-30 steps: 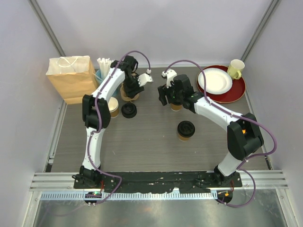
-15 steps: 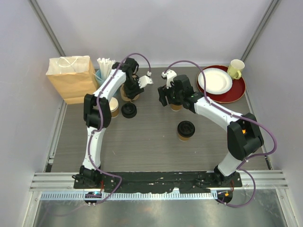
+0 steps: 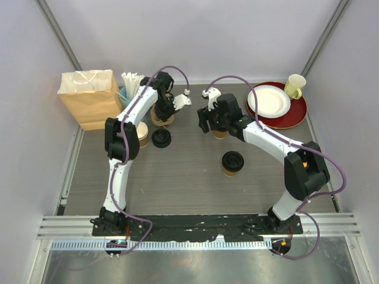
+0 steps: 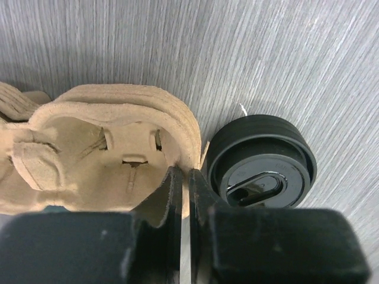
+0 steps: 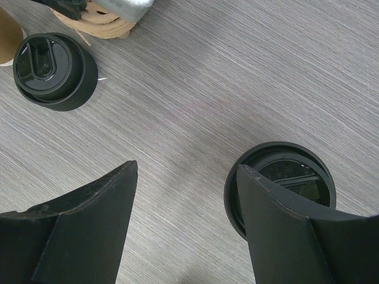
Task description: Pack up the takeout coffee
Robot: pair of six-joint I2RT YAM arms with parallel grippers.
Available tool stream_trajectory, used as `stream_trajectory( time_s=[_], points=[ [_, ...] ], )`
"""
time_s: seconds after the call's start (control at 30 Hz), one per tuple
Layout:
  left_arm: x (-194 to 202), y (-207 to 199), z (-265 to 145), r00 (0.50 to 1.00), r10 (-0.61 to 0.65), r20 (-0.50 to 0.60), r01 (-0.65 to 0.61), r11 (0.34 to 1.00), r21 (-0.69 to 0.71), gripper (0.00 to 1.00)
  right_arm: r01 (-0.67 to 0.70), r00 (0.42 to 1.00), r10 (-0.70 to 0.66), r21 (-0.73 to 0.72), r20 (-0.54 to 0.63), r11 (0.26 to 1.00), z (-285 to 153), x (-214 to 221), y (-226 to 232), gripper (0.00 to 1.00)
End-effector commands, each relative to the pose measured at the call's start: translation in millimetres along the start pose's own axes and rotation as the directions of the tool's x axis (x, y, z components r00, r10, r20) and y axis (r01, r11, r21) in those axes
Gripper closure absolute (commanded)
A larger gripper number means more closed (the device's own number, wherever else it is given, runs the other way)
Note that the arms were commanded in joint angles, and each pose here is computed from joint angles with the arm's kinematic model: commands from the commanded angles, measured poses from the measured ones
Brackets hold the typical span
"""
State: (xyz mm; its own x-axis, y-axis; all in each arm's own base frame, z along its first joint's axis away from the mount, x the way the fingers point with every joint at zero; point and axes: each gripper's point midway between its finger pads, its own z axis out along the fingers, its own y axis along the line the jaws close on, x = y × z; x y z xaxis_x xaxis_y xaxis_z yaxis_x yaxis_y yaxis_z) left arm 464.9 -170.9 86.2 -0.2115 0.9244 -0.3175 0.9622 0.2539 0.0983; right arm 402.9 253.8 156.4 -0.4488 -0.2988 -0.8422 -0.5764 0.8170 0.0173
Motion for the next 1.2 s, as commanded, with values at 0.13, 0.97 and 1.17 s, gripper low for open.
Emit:
stream_trajectory(
  time_s=[0.13,0.97,1.17],
  points=[
    [-21,8,-32,0.997,0.024,0.07,-0.019,0.998,-0.064,1.0,0.013,0.997,-0.012,-0.013,0.071,1.0,-8,-26,3,0.27],
    [-49,34,-136,0.979,0.09,0.185,-0.006,0.912,-0.41,1.0,-0.065,0.986,0.063,0.011,0.156,0.998,-21,-50,1,0.27],
    [-54,28,-156,0.972,0.123,0.198,-0.022,0.895,-0.446,1.0,-0.073,0.981,0.069,0.012,0.182,0.997,-30,-56,2,0.27]
  ],
)
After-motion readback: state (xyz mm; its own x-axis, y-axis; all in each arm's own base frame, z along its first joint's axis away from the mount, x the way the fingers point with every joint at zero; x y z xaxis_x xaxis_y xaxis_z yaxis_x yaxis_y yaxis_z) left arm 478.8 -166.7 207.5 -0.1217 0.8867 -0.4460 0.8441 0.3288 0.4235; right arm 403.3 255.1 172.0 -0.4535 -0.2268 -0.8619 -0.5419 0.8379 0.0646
